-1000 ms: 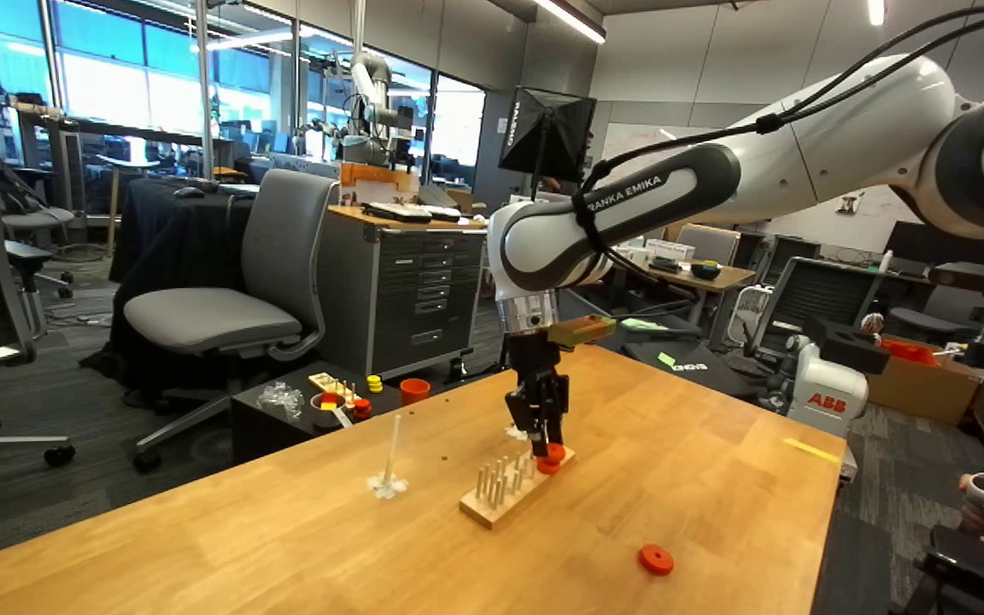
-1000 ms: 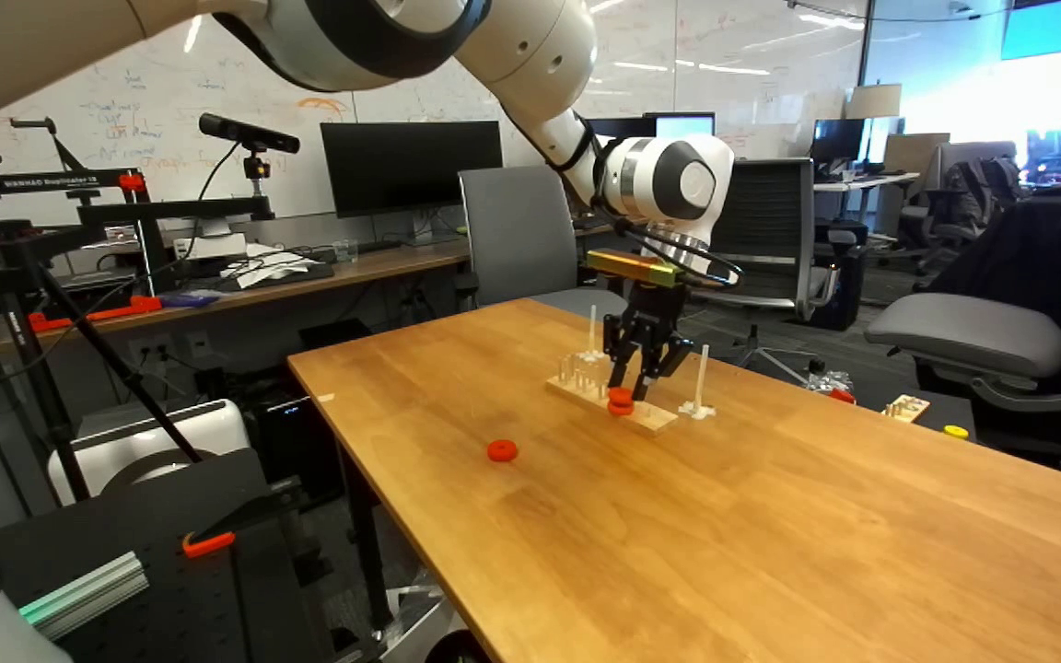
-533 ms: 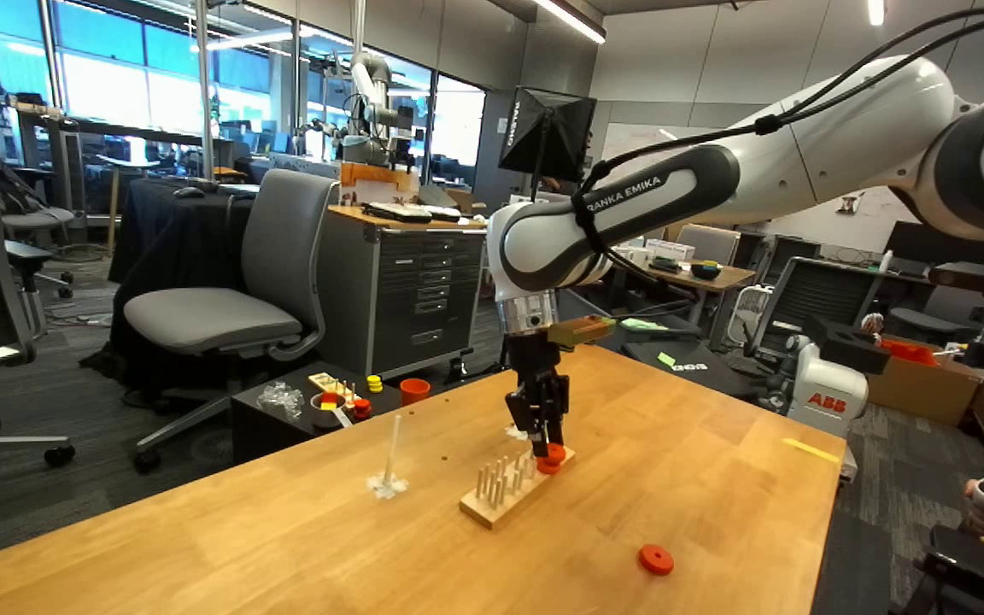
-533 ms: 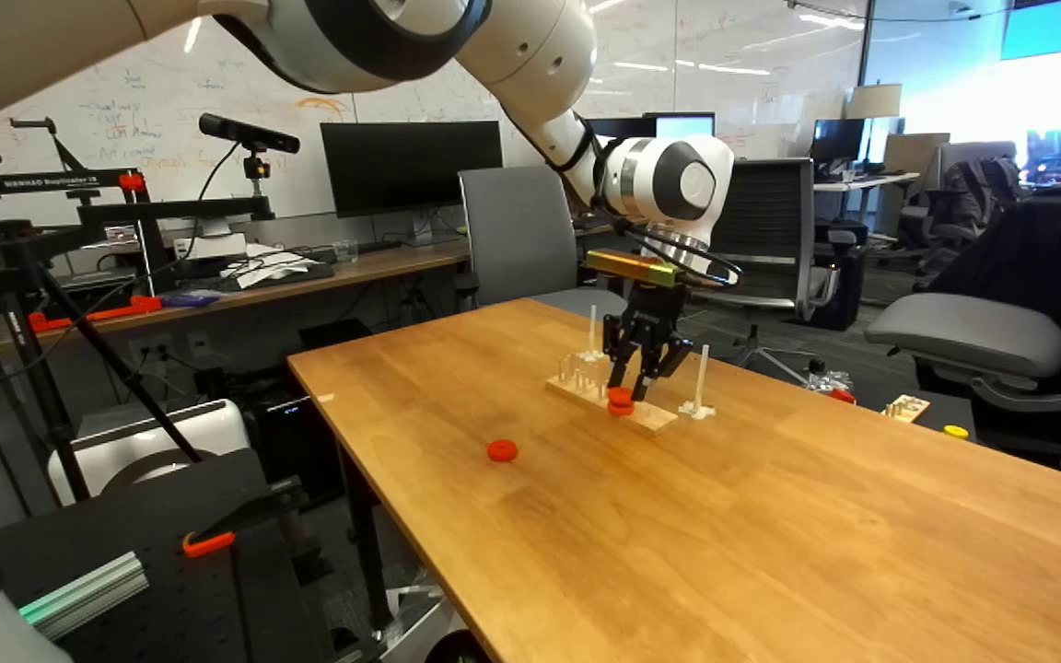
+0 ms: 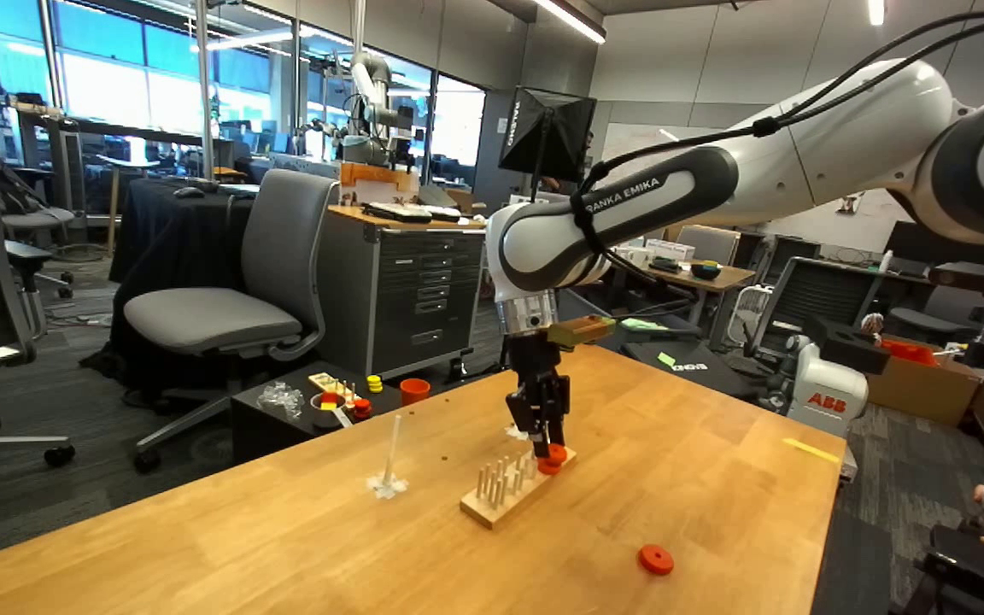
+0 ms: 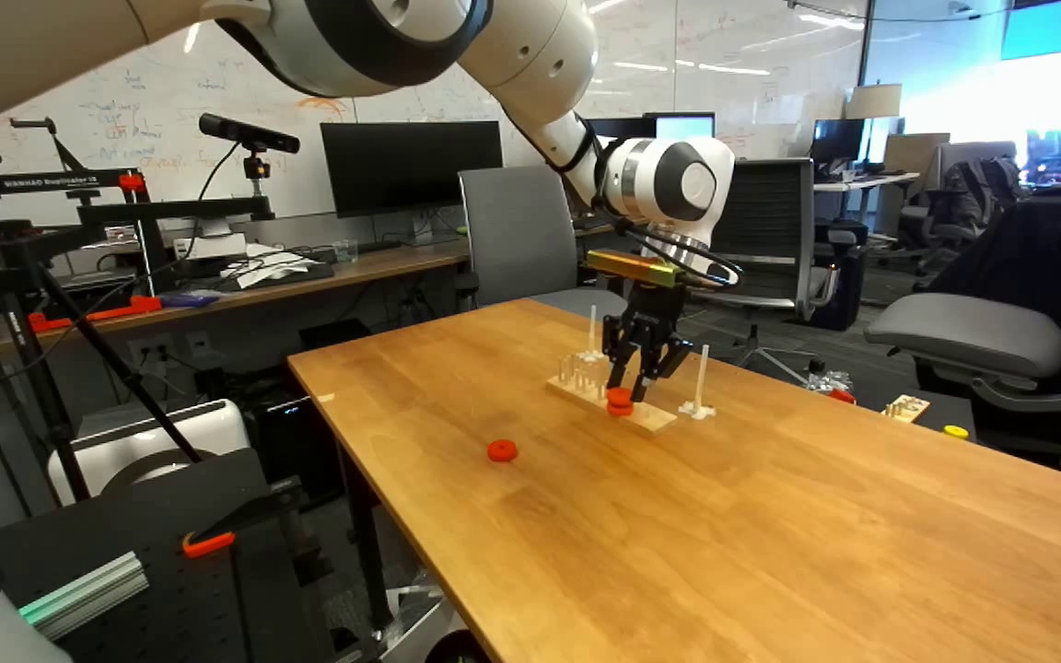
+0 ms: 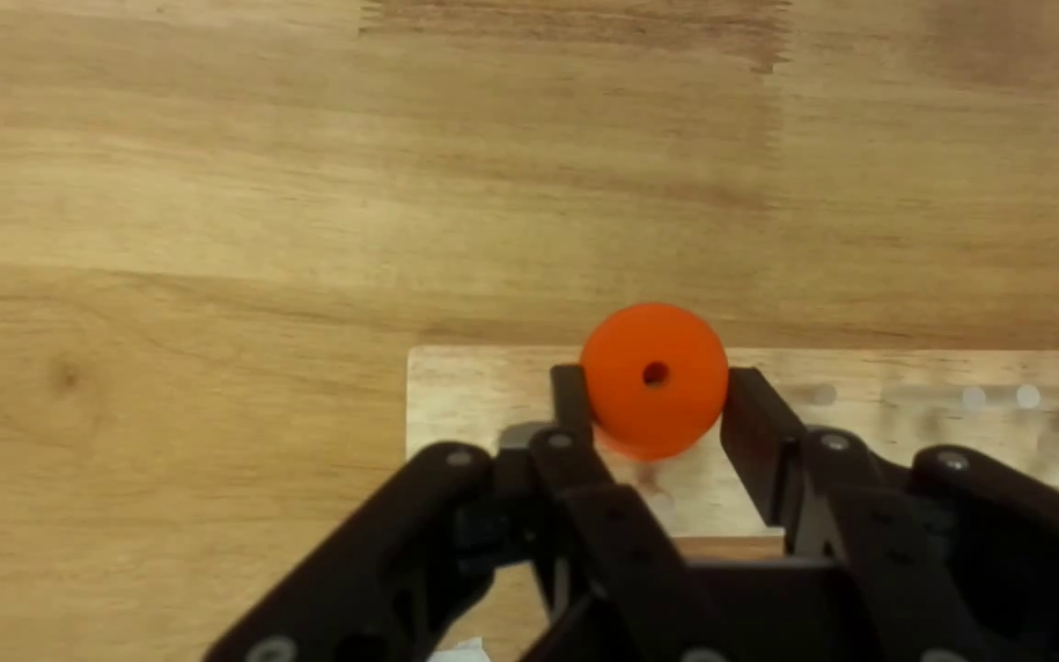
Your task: Pick up two orange small objects from the table and put them on top of each other on the wooden holder.
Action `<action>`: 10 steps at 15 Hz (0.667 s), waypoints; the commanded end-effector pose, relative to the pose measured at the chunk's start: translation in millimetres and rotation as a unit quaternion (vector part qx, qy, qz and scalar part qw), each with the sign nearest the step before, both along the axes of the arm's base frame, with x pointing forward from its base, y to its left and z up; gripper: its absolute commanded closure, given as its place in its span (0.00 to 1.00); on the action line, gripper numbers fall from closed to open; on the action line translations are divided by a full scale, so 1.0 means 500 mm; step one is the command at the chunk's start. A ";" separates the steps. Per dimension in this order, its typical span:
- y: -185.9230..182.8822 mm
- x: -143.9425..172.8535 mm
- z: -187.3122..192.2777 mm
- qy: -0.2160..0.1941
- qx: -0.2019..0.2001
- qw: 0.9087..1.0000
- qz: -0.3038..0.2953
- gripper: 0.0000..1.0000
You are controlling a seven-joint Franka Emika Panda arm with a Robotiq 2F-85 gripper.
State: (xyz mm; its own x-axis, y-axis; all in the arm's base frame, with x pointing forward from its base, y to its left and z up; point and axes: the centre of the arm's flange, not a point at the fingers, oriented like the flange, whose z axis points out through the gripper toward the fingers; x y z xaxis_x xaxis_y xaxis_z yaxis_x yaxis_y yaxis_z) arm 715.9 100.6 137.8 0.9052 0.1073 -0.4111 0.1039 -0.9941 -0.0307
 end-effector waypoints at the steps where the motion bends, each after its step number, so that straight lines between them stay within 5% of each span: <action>1: -0.001 0.017 -0.038 0.014 -0.007 1.000 -0.009 0.84; 10: -0.016 0.020 -0.049 0.035 -0.010 0.999 -0.016 0.84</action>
State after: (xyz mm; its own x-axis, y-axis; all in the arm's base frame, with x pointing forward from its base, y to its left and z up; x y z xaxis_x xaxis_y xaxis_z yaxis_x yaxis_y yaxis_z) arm 714.5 95.5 134.1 0.8866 0.0922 -0.4532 0.0920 -0.9955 -0.0225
